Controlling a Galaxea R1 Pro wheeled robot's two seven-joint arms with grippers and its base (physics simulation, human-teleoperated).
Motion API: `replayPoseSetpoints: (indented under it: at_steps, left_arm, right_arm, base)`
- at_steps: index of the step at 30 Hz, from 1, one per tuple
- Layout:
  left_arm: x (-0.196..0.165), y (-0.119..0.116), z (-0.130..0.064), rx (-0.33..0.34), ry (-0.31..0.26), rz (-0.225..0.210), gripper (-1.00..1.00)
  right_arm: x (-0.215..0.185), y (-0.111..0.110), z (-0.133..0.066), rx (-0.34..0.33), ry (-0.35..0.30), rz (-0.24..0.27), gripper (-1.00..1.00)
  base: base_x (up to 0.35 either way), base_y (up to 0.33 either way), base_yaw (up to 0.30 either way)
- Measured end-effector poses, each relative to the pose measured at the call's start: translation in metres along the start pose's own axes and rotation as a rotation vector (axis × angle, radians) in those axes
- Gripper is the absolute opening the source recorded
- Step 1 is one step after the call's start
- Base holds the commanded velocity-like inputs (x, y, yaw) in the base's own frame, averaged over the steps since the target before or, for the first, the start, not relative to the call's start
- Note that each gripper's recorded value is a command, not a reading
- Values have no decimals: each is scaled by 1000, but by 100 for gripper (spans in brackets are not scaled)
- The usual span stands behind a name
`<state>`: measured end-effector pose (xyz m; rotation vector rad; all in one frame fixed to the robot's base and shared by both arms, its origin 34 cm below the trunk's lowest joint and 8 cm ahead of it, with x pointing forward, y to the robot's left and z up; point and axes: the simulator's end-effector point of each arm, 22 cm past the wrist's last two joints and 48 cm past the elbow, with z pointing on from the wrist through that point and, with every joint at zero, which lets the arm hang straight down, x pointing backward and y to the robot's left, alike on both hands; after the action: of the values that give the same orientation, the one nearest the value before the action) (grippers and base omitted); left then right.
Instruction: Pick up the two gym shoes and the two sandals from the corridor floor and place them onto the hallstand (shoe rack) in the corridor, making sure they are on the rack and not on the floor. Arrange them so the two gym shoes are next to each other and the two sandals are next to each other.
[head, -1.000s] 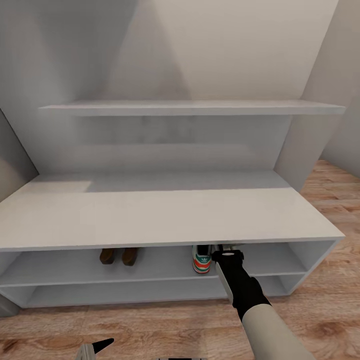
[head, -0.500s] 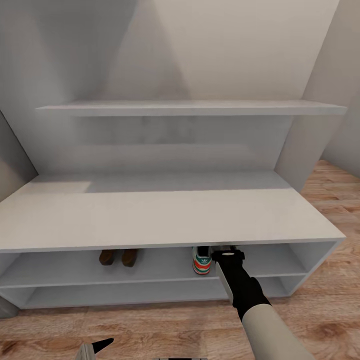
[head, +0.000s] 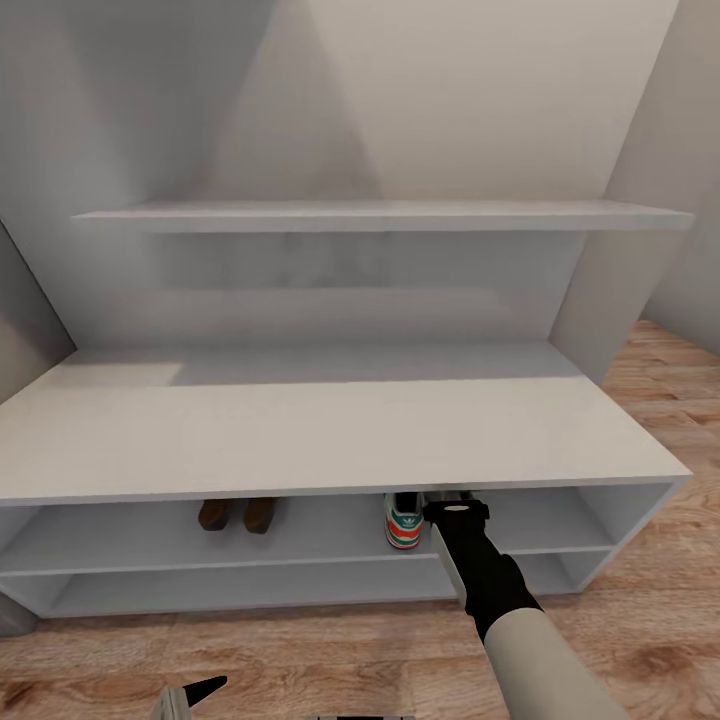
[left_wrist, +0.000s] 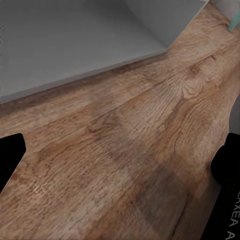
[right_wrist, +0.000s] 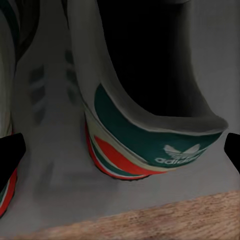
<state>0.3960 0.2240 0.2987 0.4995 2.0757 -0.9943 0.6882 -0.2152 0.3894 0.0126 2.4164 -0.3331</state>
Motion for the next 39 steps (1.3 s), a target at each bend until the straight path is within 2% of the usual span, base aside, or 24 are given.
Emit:
replayPoseSetpoints:
  at_steps: [6, 33, 39]
  left_arm:
    - [0, 0, 0, 0, 0, 0, 100]
    - [-1, 1, 0, -4, -6, -1, 100]
    - [-1, 2, -3, 0, -3, 0, 100]
  right_arm:
    - [0, 0, 0, 0, 1, 0, 100]
    - [1, 1, 0, -1, 1, -2, 100]
    - [1, 1, 0, -2, 2, -2, 100]
  base:
    - [-194, 0, 0]
    - [-333, 0, 0]
    - [-120, 0, 0]
